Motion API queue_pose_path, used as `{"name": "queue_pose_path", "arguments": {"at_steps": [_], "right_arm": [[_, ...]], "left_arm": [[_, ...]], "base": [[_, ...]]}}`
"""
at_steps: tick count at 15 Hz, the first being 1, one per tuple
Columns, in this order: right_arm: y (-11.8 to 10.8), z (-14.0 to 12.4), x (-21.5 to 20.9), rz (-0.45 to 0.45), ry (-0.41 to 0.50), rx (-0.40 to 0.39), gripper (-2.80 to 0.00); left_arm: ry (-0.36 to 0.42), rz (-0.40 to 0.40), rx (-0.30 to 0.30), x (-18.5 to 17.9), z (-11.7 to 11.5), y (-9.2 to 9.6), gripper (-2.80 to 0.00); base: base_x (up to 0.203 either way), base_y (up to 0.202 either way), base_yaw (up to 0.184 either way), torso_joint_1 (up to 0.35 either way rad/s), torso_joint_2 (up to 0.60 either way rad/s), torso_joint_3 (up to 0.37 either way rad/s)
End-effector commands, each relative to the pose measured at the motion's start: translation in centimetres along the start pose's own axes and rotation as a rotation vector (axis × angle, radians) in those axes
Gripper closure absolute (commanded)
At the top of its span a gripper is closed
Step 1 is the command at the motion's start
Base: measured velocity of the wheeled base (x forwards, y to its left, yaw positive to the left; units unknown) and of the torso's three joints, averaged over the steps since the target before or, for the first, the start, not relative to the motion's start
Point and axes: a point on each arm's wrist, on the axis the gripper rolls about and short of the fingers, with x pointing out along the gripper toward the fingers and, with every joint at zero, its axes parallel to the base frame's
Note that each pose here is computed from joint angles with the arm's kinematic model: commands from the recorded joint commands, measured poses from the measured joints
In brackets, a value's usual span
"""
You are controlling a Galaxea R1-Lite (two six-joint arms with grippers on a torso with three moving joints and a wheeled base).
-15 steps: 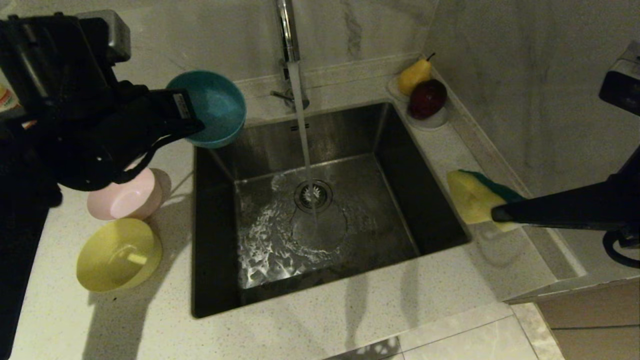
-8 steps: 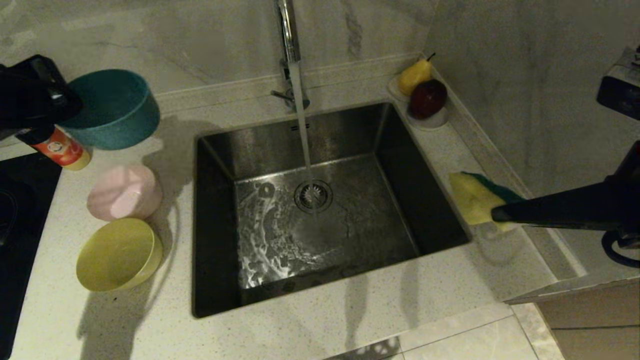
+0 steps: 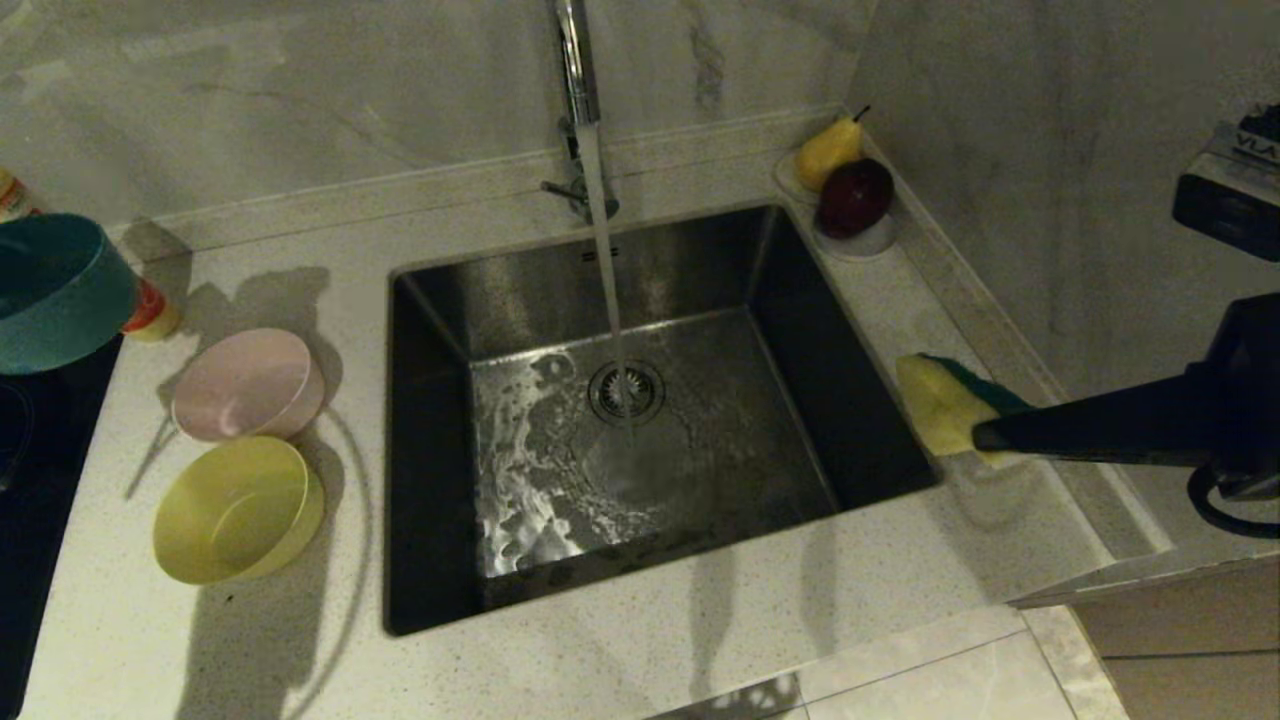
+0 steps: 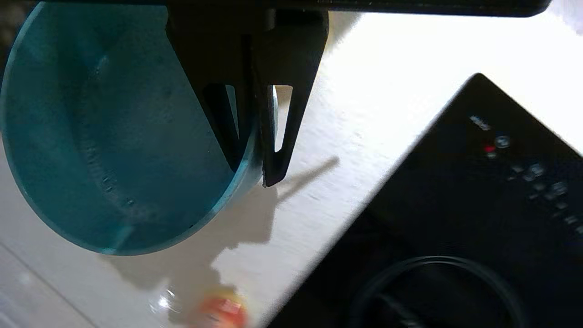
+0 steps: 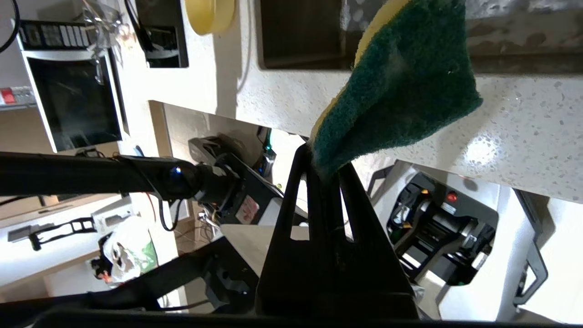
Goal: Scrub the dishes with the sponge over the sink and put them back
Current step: Place the bowl on the table
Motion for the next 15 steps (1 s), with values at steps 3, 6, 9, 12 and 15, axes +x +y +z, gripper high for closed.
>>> {"name": "queue_pose_path", "arguments": {"at_steps": [3, 6, 9, 12, 15], "right_arm": [[0.0, 0.0, -0.1, 0.002, 0.000, 0.002, 0.00], [-0.3, -0.2, 0.3, -0.006, 0.016, 0.008, 0.00], [-0.4, -0.3, 0.4, -0.007, 0.019, 0.009, 0.00], [-0.4, -0.3, 0.5, -0.009, 0.023, 0.009, 0.00], [-0.4, -0.3, 0.4, -0.007, 0.021, 0.008, 0.00]], "left_arm": [[0.006, 0.093, -0.103, 3.8, 1.0, 3.7, 0.00], [0.032, 0.200, -0.177, 7.3, 1.9, 7.3, 0.00], [-0.011, 0.230, -0.237, 10.4, 3.2, 10.1, 0.00], [-0.026, 0.261, -0.259, 12.9, 3.6, 11.9, 0.00], [-0.025, 0.279, -0.269, 15.6, 3.4, 13.3, 0.00]], "base": [[0.000, 0.000, 0.000, 0.000, 0.00, 0.000], [0.000, 0.000, 0.000, 0.000, 0.00, 0.000], [0.000, 0.000, 0.000, 0.000, 0.00, 0.000], [0.000, 0.000, 0.000, 0.000, 0.00, 0.000], [0.000, 0.000, 0.000, 0.000, 0.00, 0.000]]}}
